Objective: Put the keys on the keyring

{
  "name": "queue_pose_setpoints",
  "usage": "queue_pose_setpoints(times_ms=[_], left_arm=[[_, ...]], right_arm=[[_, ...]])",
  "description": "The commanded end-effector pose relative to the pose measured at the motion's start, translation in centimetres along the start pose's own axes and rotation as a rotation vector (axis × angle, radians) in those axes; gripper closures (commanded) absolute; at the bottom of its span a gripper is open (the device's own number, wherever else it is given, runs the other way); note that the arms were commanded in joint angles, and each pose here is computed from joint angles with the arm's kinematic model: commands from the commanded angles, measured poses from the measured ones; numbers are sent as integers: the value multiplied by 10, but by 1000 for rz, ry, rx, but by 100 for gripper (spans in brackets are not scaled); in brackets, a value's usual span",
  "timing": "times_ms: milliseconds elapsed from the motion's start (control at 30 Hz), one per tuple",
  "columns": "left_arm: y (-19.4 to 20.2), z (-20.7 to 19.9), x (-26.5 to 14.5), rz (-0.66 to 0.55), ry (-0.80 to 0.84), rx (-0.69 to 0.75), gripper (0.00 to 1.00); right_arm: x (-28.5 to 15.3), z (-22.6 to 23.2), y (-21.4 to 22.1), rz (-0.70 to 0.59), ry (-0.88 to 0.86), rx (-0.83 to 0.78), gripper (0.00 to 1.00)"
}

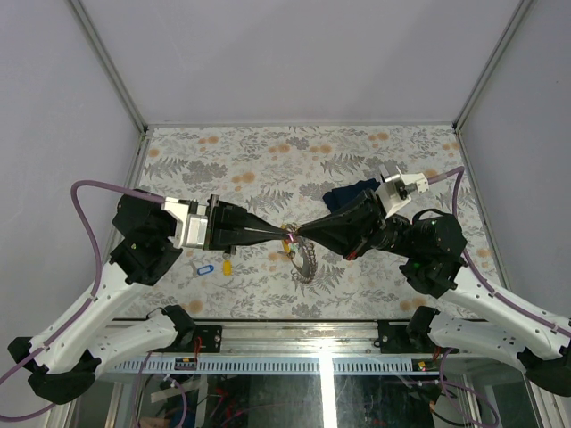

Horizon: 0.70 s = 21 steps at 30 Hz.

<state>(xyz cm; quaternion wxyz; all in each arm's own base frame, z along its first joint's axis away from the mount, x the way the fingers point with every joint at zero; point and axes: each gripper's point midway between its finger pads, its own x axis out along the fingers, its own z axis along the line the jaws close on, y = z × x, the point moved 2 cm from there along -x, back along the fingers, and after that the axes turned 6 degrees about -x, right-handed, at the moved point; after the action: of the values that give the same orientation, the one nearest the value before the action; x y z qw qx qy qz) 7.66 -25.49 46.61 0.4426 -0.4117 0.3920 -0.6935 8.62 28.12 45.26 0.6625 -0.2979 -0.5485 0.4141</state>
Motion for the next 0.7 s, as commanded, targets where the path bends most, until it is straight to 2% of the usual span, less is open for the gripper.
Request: queue_pose_setpoints(times_ms=[0, 667], left_arm=[[-15, -9, 0, -19, 33, 46, 100], [-10, -7, -1, 4, 15, 59, 100]], right_arm=[[1, 1, -30, -117, 47, -28, 100], [-5, -9, -34, -128, 142, -2, 100]])
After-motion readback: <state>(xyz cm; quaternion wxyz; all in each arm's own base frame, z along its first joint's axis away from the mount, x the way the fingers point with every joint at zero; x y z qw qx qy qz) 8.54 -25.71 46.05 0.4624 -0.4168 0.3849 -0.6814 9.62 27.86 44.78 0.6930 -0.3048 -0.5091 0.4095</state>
